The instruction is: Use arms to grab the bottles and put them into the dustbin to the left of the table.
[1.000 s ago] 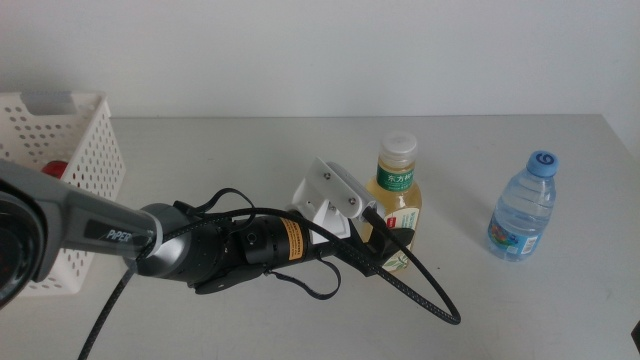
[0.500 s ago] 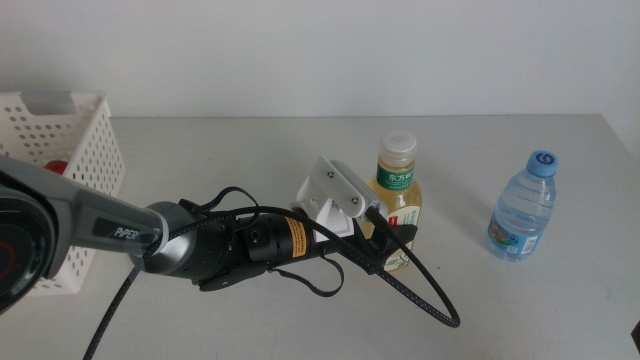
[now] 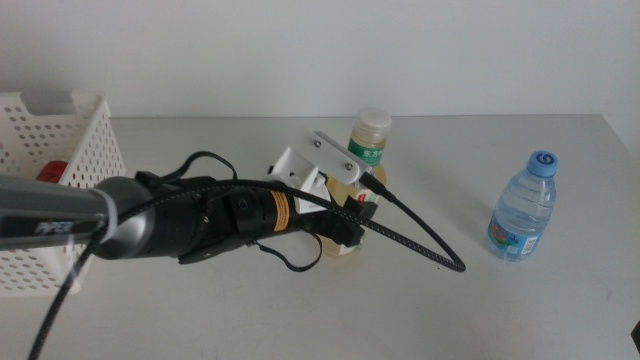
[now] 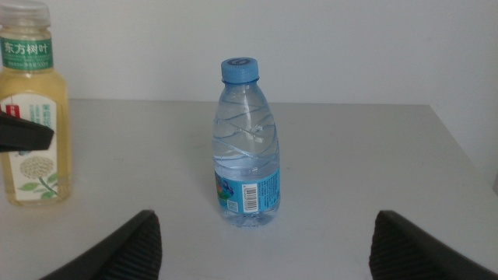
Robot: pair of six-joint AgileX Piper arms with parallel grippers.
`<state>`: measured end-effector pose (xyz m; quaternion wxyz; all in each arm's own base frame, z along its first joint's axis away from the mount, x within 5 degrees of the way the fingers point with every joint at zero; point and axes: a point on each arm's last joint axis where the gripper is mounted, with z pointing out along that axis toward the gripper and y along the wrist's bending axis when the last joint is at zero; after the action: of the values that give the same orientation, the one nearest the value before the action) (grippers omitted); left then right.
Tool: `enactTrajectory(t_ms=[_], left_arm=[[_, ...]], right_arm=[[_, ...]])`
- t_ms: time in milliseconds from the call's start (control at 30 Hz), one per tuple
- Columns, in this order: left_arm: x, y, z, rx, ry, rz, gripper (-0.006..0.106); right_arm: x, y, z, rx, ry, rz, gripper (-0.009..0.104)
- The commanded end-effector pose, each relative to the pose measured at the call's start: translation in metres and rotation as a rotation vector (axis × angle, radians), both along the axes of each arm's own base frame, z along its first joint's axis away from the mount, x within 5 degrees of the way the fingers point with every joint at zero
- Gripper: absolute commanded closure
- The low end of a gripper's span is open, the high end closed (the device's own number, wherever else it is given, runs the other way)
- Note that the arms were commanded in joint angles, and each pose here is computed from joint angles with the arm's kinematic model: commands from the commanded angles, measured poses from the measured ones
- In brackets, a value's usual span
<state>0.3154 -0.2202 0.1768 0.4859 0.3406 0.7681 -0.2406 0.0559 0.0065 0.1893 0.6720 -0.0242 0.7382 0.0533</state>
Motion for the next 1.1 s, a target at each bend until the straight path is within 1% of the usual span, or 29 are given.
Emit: enactTrajectory(t_ms=[0,67,133,333,433,500,600,733,800,867,933,1067], left_arm=[[-0.003,0.006,0.072,-0.132,-0.134,0.045,0.102],[-0.005,0.013,0.09,-0.108,-0.139,0.1,0.102],[-0.007,0.02,0.109,-0.1,-0.136,0.161,0.102],[-0.014,0.05,0.159,-0.021,-0.145,0.355,0.102],[-0.014,0.066,0.182,-0.012,-0.127,0.465,0.102],[-0.015,0.077,0.194,0.041,-0.115,0.526,0.102],[-0.014,0.093,0.209,0.142,-0.072,0.566,0.102],[-0.009,0.117,0.229,0.243,-0.033,0.51,0.102],[-0.008,0.13,0.241,0.257,-0.019,0.5,0.102],[-0.007,0.151,0.25,0.279,-0.004,0.527,0.102],[-0.005,0.176,0.258,0.31,0.002,0.588,0.102],[-0.005,0.221,0.268,0.304,0.016,0.732,0.102]], right_arm=[[-0.002,0.0,0.011,0.002,-0.104,0.002,0.001],[-0.002,0.0,0.011,0.002,-0.104,0.002,0.001],[-0.002,0.0,0.011,0.002,-0.104,0.002,0.001],[-0.002,0.0,0.011,0.002,-0.104,0.002,0.001],[-0.002,0.0,0.011,0.002,-0.104,0.002,0.001],[-0.002,0.0,0.011,0.002,-0.104,0.002,0.001],[-0.002,0.0,0.011,0.002,-0.104,0.002,0.001],[-0.002,0.0,0.011,0.002,-0.104,0.002,0.001],[-0.002,0.0,0.011,0.002,-0.104,0.002,0.001],[-0.002,0.0,0.011,0.002,-0.104,0.002,0.001],[-0.002,0.0,0.011,0.002,-0.104,0.002,0.001],[-0.002,0.0,0.011,0.002,-0.104,0.002,0.001]])
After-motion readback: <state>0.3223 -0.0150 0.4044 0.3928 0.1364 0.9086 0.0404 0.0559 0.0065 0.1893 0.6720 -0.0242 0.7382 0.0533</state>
